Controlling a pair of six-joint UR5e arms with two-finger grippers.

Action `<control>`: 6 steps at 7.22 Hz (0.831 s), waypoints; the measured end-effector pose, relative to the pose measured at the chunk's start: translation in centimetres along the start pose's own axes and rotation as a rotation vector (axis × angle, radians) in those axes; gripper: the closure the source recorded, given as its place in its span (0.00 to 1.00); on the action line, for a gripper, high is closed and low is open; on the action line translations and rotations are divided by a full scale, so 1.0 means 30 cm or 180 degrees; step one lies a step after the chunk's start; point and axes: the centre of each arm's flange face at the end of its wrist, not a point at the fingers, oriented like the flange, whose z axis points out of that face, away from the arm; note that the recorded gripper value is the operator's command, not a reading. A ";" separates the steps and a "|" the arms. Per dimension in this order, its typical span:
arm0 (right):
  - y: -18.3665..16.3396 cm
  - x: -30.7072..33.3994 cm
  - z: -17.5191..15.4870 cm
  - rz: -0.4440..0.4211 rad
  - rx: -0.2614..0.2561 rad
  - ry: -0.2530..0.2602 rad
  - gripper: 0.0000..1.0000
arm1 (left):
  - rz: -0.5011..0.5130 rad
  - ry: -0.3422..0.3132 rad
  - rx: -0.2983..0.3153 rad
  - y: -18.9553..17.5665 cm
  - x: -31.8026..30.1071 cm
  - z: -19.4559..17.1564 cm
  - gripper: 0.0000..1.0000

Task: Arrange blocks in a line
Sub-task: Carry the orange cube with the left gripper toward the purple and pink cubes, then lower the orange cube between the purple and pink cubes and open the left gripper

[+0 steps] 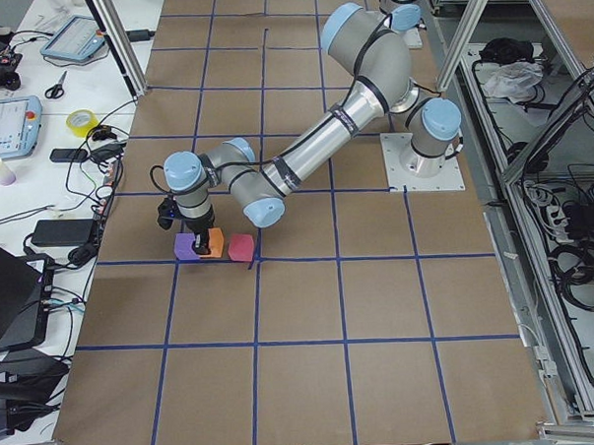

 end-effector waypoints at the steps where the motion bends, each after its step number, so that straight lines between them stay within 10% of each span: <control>1: 0.002 0.001 0.005 0.0005 -0.0010 0.0000 0.00 | 0.0005 0.0019 -0.0012 -0.002 0.001 0.015 1.00; 6: 0.003 0.002 0.008 0.0008 -0.0014 -0.0001 0.00 | 0.0012 0.0181 -0.0069 -0.008 0.017 0.122 1.00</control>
